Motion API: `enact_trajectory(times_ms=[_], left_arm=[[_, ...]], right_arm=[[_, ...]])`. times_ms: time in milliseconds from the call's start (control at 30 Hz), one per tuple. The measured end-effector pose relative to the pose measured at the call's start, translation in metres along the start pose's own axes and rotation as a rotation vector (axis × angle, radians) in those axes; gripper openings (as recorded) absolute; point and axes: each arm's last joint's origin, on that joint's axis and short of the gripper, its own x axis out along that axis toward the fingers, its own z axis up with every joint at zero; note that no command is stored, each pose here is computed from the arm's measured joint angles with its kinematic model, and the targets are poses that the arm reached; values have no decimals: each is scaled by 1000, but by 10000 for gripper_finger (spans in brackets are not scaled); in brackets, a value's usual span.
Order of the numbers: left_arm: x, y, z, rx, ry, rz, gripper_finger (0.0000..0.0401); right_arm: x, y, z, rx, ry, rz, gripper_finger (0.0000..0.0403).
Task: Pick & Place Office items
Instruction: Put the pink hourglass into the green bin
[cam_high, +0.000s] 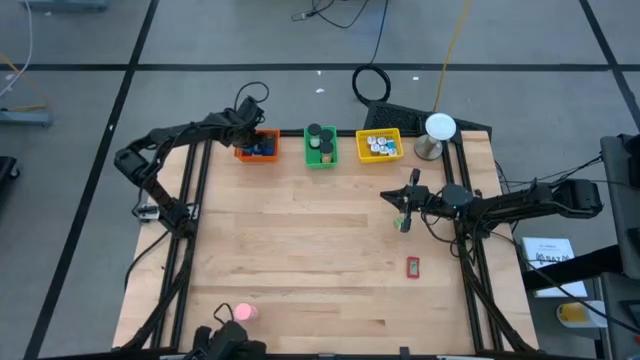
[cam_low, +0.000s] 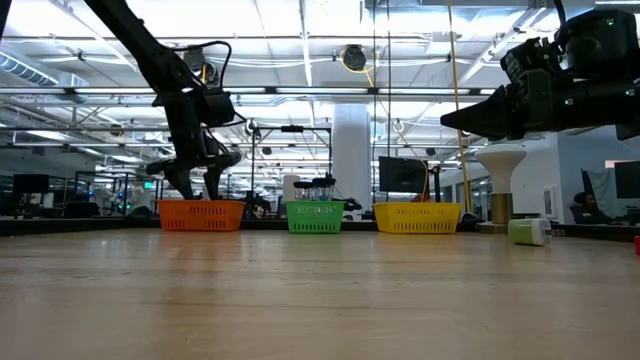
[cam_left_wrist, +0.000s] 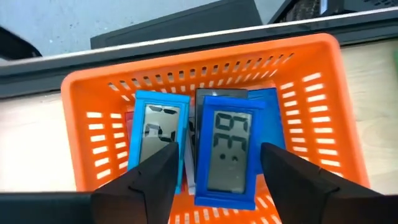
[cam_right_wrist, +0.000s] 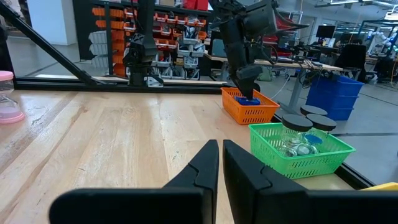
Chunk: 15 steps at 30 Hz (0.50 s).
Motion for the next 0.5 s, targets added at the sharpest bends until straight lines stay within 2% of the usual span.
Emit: enact_trajectory(times_ms=[167,300,400,500], left_arm=[[-17,-2,1,46,-46,-14,204],[-46,-12,-6,133,-105,-30,170],[-68,-28,-21,238,-156,-52,136],[-85,-51,-44,338,-219,-119,98]], right_arm=[[0,0,0,0,0,0,18],[0,0,0,0,0,0,18],[0,0,0,0,0,0,18],[0,0,0,0,0,0,18]])
